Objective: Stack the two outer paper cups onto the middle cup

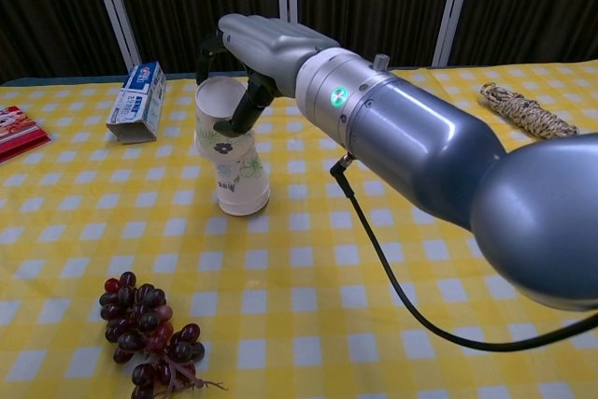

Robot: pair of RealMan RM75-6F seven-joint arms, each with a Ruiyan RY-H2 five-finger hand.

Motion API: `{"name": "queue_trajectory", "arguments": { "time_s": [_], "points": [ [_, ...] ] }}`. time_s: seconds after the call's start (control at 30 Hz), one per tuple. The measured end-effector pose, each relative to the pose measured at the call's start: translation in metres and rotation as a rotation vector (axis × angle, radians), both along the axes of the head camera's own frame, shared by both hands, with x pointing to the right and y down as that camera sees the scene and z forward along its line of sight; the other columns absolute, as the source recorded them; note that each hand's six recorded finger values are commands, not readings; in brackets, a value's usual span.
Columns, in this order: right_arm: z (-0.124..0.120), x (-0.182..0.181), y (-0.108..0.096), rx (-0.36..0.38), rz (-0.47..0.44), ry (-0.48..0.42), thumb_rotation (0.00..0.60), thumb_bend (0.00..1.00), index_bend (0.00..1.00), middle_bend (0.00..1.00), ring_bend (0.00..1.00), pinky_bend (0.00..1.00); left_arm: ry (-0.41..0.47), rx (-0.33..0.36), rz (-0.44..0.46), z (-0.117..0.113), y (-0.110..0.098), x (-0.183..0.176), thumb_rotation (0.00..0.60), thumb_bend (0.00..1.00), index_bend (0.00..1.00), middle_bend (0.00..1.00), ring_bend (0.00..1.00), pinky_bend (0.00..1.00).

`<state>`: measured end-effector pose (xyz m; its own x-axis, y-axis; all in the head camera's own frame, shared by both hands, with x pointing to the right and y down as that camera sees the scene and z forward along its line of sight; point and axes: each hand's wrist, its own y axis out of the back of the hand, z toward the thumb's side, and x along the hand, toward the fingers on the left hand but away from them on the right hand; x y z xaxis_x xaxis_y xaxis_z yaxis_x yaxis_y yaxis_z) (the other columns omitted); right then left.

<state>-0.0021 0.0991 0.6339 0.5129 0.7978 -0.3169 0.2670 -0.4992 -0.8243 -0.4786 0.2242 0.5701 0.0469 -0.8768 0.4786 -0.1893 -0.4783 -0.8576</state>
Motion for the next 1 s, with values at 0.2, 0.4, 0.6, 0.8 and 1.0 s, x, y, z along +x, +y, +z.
{"name": "queue_trajectory", "arguments": {
  "time_s": [0.2, 0.4, 0.6, 0.8, 1.0],
  "points": [
    [-0.005, 0.006, -0.005, 0.063, 0.022, 0.025, 0.600, 0.14, 0.22, 0.04, 0.00, 0.00, 0.001, 0.000, 0.004, 0.000, 0.001, 0.001, 0.600, 0.12, 0.00, 0.00, 0.00, 0.00],
    [-0.011, 0.014, -0.006, 0.089, 0.025, 0.043, 0.600, 0.14, 0.22, 0.03, 0.00, 0.00, 0.001, 0.003, 0.007, 0.000, 0.001, 0.003, 0.600, 0.12, 0.00, 0.00, 0.00, 0.00],
    [-0.014, 0.041, -0.005, 0.105, 0.031, 0.090, 0.600, 0.14, 0.20, 0.00, 0.00, 0.00, -0.006, 0.015, 0.000, -0.002, 0.000, 0.001, 0.600, 0.12, 0.00, 0.00, 0.00, 0.00],
    [-0.012, 0.106, 0.003, 0.113, 0.088, 0.166, 0.600, 0.14, 0.16, 0.00, 0.00, 0.00, -0.016, 0.035, -0.007, -0.004, -0.001, -0.001, 0.600, 0.12, 0.00, 0.00, 0.00, 0.00],
    [-0.011, 0.187, 0.021, 0.089, 0.181, 0.213, 0.600, 0.14, 0.14, 0.00, 0.00, 0.00, -0.027, 0.052, -0.003, -0.005, -0.001, 0.001, 0.600, 0.12, 0.00, 0.00, 0.00, 0.00]
  ]
}}
